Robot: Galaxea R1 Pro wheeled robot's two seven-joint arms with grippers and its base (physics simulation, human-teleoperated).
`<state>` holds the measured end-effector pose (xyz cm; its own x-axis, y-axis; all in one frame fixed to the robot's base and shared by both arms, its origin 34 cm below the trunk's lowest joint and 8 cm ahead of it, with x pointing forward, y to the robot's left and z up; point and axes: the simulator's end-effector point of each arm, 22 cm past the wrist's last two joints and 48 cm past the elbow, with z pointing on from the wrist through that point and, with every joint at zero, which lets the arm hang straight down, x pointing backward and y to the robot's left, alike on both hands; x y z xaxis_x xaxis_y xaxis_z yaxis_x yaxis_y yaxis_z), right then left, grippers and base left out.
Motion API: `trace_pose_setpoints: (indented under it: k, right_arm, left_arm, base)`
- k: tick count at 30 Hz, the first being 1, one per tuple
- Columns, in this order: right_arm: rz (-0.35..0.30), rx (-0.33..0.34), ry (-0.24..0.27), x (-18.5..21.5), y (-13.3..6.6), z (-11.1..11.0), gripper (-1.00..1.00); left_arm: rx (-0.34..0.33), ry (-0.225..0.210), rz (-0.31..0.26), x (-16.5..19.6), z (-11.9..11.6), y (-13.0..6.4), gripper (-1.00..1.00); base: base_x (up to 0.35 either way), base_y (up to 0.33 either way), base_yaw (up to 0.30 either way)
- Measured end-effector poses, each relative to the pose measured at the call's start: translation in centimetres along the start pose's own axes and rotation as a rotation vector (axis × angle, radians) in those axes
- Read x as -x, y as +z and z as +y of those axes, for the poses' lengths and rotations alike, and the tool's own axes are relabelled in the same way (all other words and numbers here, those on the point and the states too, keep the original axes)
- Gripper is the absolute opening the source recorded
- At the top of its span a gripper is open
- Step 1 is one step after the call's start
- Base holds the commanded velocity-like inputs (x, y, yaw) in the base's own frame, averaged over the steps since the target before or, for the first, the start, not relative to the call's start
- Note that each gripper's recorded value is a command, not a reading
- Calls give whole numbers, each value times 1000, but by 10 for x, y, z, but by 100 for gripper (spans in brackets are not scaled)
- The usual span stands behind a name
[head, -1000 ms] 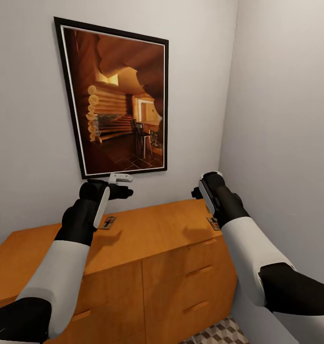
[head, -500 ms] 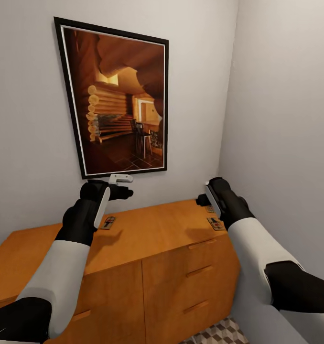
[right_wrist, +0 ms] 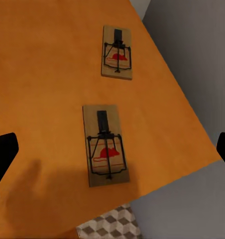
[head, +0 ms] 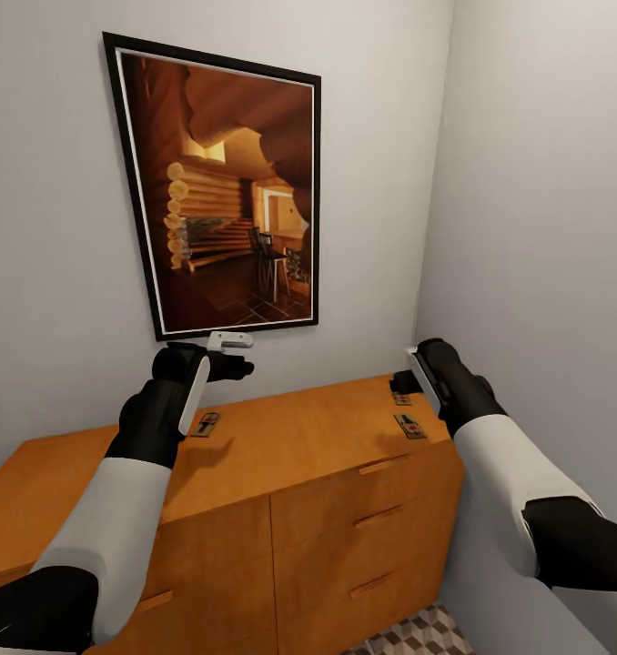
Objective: Take the four mousetraps from the cabinet in the bathroom and place them on the bathroom floor. Make sure all four end up on the same floor surface, and ensure that at least two of them are either under or directly next to the same bathroom sink.
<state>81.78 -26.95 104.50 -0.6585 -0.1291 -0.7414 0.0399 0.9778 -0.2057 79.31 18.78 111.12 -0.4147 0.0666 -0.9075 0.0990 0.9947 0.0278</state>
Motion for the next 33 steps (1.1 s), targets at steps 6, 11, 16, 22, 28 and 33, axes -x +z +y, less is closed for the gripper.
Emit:
trace_pose_setpoints:
  k: [6, 11, 16, 22, 28, 33]
  right_arm:
    - [4, -4, 5, -2, 2, -10, 100]
    - [6, -8, 7, -3, 3, -15, 100]
    - [7, -10, 4, -4, 3, -16, 100]
    - [7, -6, 3, -4, 3, -15, 100]
    - [19, 16, 5, -8, 6, -11, 100]
    - [42, 55, 6, -16, 10, -2, 100]
  left_arm:
    - [0, 0, 0, 0, 0, 0, 100]
    - [0, 0, 0, 0, 0, 0, 100]
    - [0, 0, 0, 0, 0, 0, 100]
    - [-1, 0, 1, 0, -1, 0, 100]
    - [-3, -1, 1, 0, -1, 0, 100]
    - [-7, -1, 1, 0, -4, 0, 100]
  base:
    - [0, 0, 0]
    - [0, 0, 0]
    - [0, 0, 0]
    - [0, 0, 0]
    - [0, 0, 0]
    - [0, 0, 0]
